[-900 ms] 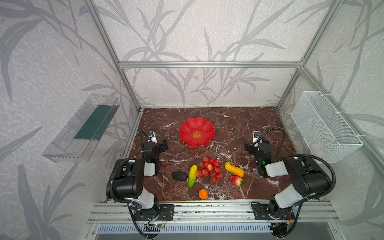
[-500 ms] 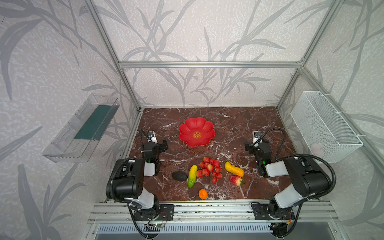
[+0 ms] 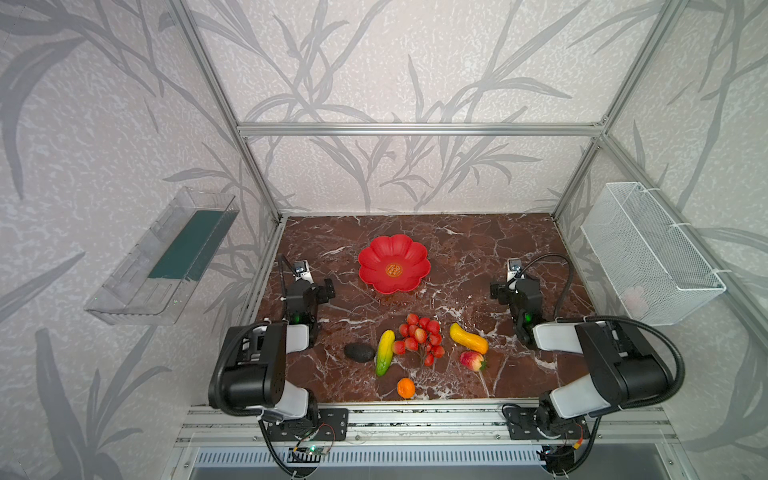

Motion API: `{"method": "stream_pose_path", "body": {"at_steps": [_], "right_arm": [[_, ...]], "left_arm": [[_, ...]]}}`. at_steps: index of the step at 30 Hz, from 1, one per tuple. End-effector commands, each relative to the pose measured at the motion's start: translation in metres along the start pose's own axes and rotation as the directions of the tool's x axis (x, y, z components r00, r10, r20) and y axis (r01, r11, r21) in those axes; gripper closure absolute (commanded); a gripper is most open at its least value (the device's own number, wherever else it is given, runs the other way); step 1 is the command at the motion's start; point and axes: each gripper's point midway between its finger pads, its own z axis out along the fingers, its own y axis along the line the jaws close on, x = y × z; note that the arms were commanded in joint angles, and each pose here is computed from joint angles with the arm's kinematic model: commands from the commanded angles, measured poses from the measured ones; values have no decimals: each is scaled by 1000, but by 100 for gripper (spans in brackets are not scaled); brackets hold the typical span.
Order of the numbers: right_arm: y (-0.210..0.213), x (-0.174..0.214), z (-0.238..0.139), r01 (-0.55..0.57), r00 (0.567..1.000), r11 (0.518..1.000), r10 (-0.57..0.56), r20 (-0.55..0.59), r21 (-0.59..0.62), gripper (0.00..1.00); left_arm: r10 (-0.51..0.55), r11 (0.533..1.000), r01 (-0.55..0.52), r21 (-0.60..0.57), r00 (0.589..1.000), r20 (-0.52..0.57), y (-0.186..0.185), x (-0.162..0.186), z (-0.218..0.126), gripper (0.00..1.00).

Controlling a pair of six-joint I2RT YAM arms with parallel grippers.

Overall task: Place and organize the fake fruits in the fruit bowl
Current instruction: 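Lower the right gripper onto the red-yellow strawberry beside the yellow fruit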

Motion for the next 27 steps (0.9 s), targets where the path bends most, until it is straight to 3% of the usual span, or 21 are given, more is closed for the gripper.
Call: {"method": "stream_pose_path", "body": {"at_steps": [1,2,4,6,9,13,16,21,27], "right_arm": [[-9,-42,-14,-189,981,982,189,-31,21,1],[-5,-44,-19,-285,957,958,284,-67,-14,1],[25,-50,-31,-299,952,924,272,-140,-238,1],[46,-50,-48,-284,957,884,234,-174,-371,0],[65,-35,-78,-287,941,849,162,-298,-444,5],[88,2,-123,-191,897,860,-43,-440,-473,7],[96,23,-150,-118,856,876,-150,-496,-468,8],[98,67,-193,-149,746,893,-181,-641,-425,12],[95,99,-234,-179,698,908,-154,-699,-379,14]], "left_arm": [[-67,995,70,-67,997,42,12,-46,-26,1],[-109,990,115,-84,991,73,16,-60,-37,1],[-202,967,213,-138,975,87,29,-81,-62,1],[-195,968,199,-152,980,38,32,-93,-89,1],[-182,968,182,-171,983,15,39,-89,-123,1],[-277,954,278,-116,961,25,35,-71,-149,3],[-309,940,319,-122,947,91,42,-75,-162,4],[-285,942,297,-155,954,94,47,-78,-162,4],[-288,951,293,-102,956,60,35,-79,-154,4]]}}
